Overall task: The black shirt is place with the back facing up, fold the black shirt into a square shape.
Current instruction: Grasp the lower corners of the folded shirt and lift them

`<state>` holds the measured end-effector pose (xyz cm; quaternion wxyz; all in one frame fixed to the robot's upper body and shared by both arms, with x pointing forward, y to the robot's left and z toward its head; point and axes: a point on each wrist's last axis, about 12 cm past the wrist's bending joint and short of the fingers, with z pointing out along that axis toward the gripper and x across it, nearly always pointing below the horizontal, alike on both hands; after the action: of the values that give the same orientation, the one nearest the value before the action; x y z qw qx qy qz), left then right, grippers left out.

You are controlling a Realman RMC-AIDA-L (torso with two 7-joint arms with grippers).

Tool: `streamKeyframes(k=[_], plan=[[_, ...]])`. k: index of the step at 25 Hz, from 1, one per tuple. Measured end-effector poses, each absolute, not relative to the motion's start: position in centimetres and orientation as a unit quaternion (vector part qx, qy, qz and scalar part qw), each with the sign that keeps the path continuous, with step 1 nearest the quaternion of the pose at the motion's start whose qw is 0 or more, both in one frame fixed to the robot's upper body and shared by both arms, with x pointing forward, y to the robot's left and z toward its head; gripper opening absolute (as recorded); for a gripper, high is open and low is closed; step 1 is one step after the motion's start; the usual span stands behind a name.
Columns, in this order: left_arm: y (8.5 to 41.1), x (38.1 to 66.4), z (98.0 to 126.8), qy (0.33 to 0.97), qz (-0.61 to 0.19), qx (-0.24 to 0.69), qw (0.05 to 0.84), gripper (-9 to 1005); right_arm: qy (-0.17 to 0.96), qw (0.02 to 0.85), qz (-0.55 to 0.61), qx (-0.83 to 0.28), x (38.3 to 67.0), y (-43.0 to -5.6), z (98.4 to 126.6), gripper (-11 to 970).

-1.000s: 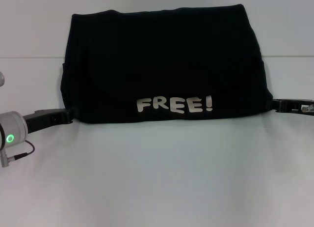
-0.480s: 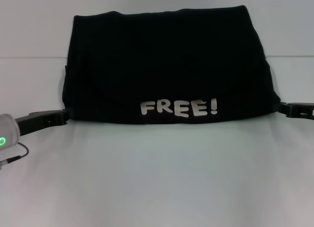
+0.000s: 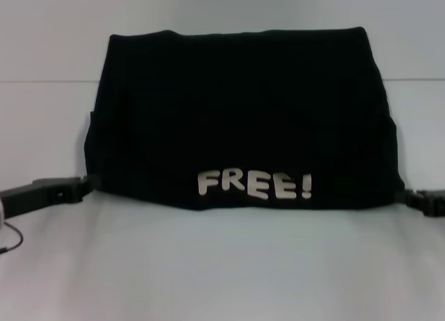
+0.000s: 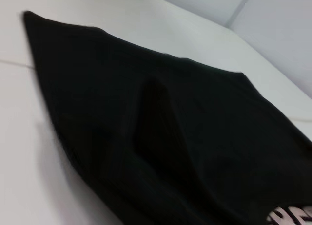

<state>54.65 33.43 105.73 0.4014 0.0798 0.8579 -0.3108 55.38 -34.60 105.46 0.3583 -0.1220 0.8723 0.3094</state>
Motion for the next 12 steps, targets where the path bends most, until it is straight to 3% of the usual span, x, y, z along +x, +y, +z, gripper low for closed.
streamKeyframes(k=[12], plan=[[35.4,48.2,106.3,0.848,-0.385,0.124,0.341,-2,0.854,0.341,0.345,-0.189,48.0,-37.5,104.1,50]])
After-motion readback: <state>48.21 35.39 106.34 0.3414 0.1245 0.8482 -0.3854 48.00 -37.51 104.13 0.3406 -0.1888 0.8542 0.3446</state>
